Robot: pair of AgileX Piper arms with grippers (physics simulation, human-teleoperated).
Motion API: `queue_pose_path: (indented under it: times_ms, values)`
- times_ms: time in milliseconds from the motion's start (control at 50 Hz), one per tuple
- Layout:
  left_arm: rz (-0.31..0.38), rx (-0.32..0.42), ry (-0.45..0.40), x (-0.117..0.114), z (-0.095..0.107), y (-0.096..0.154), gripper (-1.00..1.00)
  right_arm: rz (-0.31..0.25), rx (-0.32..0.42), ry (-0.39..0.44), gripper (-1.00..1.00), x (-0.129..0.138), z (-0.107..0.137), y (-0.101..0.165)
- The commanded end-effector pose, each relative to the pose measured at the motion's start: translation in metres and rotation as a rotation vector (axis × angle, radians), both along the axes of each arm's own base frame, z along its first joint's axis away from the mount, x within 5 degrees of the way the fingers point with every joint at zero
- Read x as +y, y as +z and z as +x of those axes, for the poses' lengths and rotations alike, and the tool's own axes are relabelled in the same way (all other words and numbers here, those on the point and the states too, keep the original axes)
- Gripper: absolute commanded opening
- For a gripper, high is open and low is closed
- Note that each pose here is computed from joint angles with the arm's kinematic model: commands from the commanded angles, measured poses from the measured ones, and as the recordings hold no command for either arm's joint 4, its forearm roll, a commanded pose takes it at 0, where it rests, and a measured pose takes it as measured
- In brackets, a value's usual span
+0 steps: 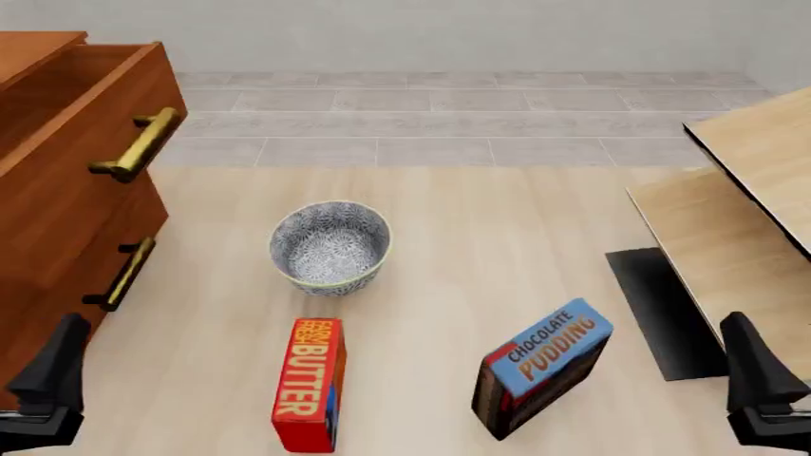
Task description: Close the top drawer of the cabinet.
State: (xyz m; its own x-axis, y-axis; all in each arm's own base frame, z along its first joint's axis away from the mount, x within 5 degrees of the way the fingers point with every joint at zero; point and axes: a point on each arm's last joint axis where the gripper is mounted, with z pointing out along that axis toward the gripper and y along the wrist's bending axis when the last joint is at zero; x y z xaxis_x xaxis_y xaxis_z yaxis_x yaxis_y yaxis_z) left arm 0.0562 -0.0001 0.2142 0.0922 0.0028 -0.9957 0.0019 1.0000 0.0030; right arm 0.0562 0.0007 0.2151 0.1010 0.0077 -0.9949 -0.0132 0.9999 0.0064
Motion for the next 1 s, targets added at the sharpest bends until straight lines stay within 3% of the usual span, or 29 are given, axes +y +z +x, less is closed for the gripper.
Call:
queue_pose_path:
  times_ms: [20, 360, 560, 600, 1000]
  values:
    - [0.005, 0.001, 0.001, 0.000, 0.000, 0.002, 1.00, 0.004, 0.003, -0.016, 1.00, -0.001, 0.000, 0.002]
    - [0.034, -0.020, -0.017, -0.001, -0.001, 0.006, 1.00, 0.008, 0.013, -0.016, 1.00, -0.001, 0.001, 0.000]
    - [0.113, -0.066, -0.038, -0.003, -0.002, 0.013, 1.00, 0.017, 0.011, -0.012, 1.00, -0.001, 0.002, 0.001]
    - [0.093, -0.057, -0.051, -0.003, -0.002, 0.013, 1.00, 0.031, 0.010, -0.011, 1.00, -0.001, 0.002, 0.001]
    - [0.293, -0.154, -0.077, -0.007, -0.004, 0.020, 1.00, 0.039, 0.012, 0.004, 1.00, 0.000, 0.002, -0.001]
